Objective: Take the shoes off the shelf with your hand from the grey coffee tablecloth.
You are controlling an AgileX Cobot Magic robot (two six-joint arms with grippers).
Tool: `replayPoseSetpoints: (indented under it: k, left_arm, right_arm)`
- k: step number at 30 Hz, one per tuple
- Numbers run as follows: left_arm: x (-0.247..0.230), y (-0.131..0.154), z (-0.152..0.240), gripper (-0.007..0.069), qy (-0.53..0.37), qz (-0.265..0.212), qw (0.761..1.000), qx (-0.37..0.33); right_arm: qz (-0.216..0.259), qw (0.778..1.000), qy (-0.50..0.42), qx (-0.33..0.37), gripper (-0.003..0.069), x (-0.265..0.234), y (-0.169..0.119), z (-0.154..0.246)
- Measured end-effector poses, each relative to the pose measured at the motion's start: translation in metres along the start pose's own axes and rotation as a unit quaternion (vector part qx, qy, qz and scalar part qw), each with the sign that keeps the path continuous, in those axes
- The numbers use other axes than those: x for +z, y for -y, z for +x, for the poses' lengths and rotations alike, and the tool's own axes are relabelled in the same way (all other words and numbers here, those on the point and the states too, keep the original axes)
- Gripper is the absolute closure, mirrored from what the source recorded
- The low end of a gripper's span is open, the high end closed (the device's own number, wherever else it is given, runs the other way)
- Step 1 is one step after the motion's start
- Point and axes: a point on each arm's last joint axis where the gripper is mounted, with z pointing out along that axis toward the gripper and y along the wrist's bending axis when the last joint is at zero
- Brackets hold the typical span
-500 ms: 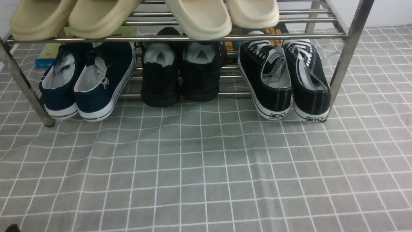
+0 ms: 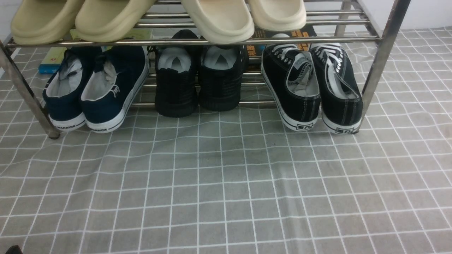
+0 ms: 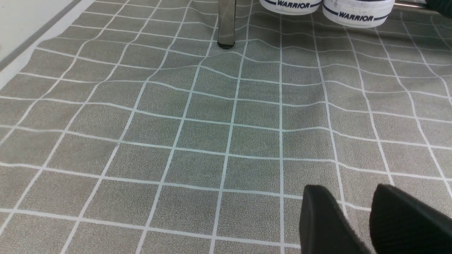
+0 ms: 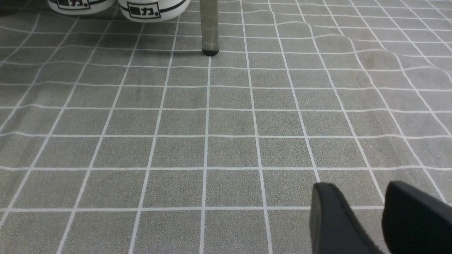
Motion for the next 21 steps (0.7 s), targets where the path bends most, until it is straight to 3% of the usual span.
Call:
replayPoseSetpoints:
  k: [19, 21]
  left_arm:
    - [0.0000, 0.0000, 0.0000, 0.0386, 0.000, 0.000, 1.000, 0.000]
    - [0.0000, 0.0000, 0.0000, 0.0386, 0.000, 0.000, 1.000, 0.000]
  right_arm:
    - [0.001, 1.000, 0.000, -0.003, 0.0420, 0.0000, 0.0002, 0.0000]
    - [-0.003, 1.000, 0.000, 0.023, 0.0420, 0.0000, -0.0006, 0.0000]
